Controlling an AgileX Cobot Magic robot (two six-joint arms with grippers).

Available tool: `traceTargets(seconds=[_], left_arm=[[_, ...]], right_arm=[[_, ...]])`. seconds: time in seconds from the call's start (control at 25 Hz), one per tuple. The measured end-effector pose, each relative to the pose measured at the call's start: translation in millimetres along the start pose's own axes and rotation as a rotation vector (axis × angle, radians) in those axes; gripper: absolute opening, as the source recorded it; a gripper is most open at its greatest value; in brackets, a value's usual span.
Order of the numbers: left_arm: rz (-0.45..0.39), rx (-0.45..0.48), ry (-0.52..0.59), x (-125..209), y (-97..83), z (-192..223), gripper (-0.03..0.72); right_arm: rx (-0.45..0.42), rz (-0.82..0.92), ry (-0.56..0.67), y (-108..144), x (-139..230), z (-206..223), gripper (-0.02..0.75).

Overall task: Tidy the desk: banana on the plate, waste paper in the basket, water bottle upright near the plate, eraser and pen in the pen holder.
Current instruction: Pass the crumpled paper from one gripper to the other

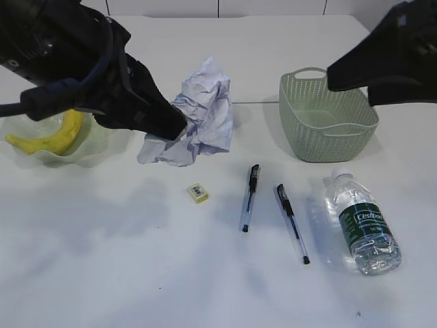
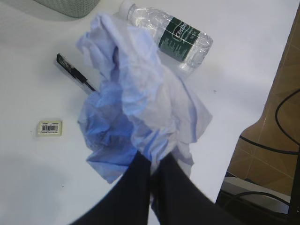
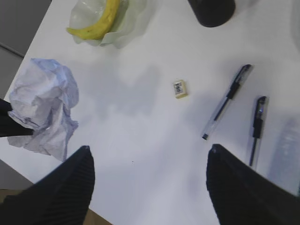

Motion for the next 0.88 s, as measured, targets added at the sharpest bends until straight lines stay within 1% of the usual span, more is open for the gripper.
traceTargets(seconds=[0.24,0.44,0.52,0.68,0.88], left_arm=[[0.0,0.0,0.0,0,0.0,0,-0.006],[0.0,0.0,0.0,0,0.0,0,-0.006],[0.0,0.0,0.0,0,0.0,0,-0.006],[0.0,-0.005,-0.004,-1,0.7,0,-0.006],[0.0,-0.006,-0.005,-1,0.9,0,-0.006]], right_arm=[[-0.132,-0.022,0.025,25,-10,33,0.552],[-0.245,-0.007,0.037,40,-17,54,0.556],[-0.275,0.0,0.04,44,-17,60,0.566],[-0.305,-0.001,0.057,49,-14,68,0.573],[-0.338,0.001,0.051,55,-15,70,0.575]])
Point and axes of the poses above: a point on each arm's last joint axis where the gripper is mounted, z pointing out along that axis toward the gripper, y along the wrist's bending axis when the last joint is at zero, x = y × z, the point moved 6 cm from there along z, pointing out along that axis toward the gripper, and after that the axes turned 15 degrees about z, right-handed, at the moved point
